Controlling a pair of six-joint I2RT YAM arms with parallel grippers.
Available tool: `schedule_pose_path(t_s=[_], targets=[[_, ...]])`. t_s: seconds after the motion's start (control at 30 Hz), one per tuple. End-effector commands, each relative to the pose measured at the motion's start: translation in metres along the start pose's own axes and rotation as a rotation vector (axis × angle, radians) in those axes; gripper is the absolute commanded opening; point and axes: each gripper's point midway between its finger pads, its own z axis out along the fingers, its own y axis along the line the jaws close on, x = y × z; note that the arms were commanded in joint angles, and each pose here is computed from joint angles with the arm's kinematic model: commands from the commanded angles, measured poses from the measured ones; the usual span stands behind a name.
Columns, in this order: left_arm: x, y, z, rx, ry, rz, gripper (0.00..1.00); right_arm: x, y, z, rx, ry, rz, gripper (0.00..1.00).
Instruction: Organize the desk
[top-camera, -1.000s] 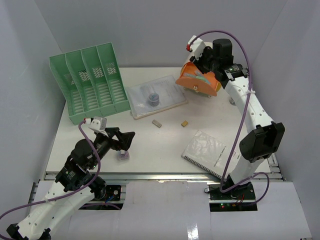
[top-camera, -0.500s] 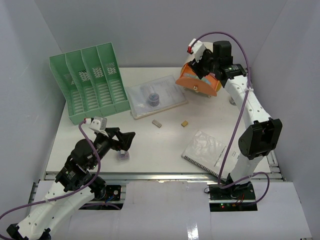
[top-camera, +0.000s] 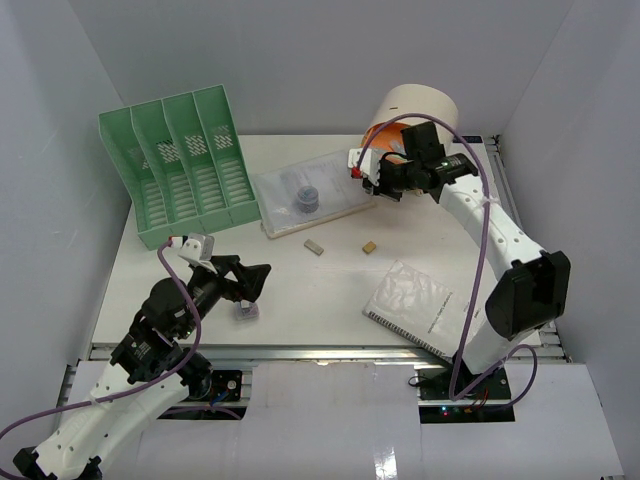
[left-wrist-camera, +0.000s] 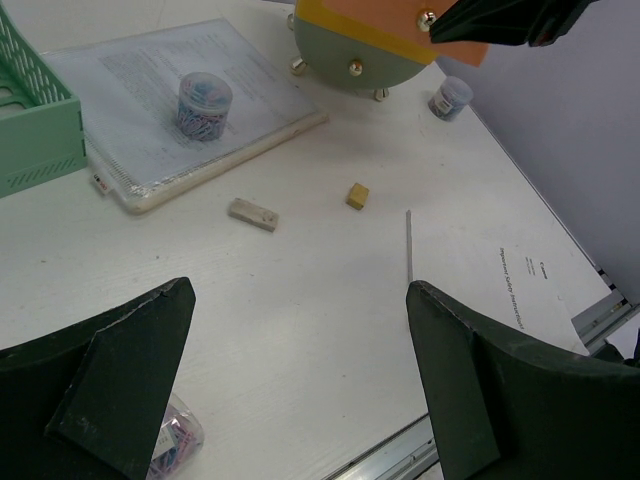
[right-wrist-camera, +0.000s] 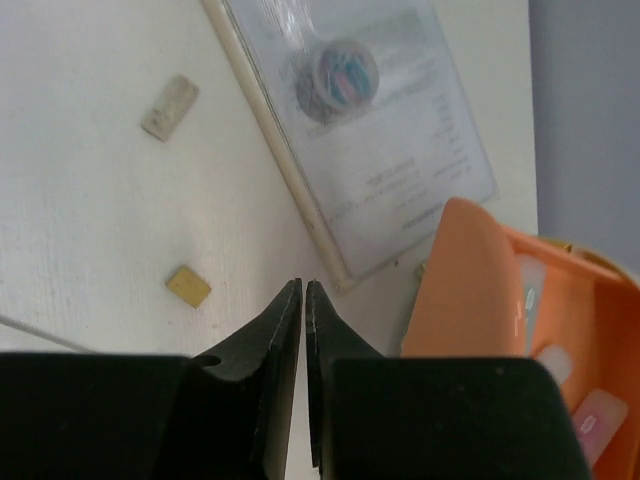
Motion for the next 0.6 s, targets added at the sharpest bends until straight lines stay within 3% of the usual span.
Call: schedule_pose_path(t_s=[0.0,0.23,0.4,0.57], targets=[[0.005,0.0,0.001,0.003,0.014,-0.003,0.98,0.052,-0.021,0.012,0.188,0.265,0.058,0.13],[0.005,0.001,0.001,0.001,0.015,-0.002,0.98,0.088,-0.057,0.011,0.476,0.425,0.095,0.15],[0.005,0.001,0.002,-0.001,0.017,-0.001,0.98,0.09,-0.081,0.0,0.584,0.472,0.071,0.28],[0.005,0.001,0.001,0.0,0.016,-0.002,0.98,0.09,-0.105,-0.004,0.64,0.503,0.056,0.53]])
